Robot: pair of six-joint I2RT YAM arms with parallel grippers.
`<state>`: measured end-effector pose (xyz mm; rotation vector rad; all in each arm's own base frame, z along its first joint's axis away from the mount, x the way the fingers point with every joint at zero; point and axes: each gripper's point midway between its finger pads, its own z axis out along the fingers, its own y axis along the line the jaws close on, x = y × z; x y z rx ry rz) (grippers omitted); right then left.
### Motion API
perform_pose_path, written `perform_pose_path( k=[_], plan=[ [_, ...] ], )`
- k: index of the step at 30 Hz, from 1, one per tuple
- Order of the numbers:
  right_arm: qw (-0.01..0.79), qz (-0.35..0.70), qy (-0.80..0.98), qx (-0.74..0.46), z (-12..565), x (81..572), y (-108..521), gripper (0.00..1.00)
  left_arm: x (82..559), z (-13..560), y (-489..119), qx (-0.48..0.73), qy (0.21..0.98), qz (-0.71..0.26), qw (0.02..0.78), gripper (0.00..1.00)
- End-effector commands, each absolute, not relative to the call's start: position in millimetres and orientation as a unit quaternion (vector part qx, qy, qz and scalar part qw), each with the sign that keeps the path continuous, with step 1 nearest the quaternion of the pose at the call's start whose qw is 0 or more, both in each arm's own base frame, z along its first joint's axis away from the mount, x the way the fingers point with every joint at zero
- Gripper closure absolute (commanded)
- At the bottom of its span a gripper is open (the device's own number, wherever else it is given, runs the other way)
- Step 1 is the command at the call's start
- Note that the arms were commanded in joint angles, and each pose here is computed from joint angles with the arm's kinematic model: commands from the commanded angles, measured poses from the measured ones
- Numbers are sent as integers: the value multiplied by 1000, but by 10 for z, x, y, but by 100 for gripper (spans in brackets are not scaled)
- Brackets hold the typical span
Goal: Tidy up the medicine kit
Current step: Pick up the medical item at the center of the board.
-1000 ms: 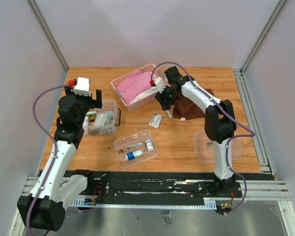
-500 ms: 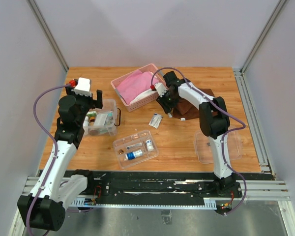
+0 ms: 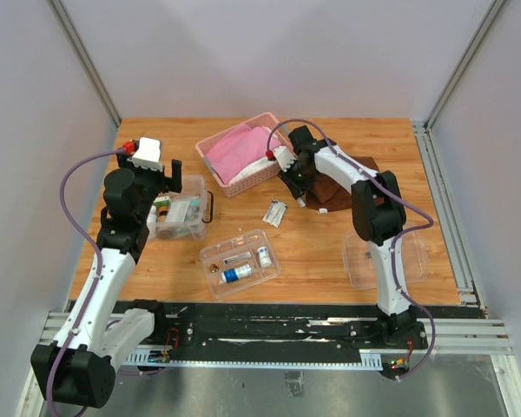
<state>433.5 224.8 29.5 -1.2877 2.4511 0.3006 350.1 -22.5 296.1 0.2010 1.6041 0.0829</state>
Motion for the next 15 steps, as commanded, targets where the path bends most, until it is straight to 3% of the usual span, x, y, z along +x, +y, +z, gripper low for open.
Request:
perform_pose_path(
  k=[1, 8, 15],
  plan=[
    [153, 107, 875, -448, 161, 4294, 2162, 73, 3517, 3002, -201, 93, 708, 43, 699, 1],
    [141, 118, 874, -449, 116, 4234, 2170, 75, 3514, 3005, -204, 94, 707, 43, 700, 1],
    [170, 136, 866, -451, 412, 4257, 2254, 88, 3517, 2995, -204, 93, 708, 43, 699, 1]
  ],
)
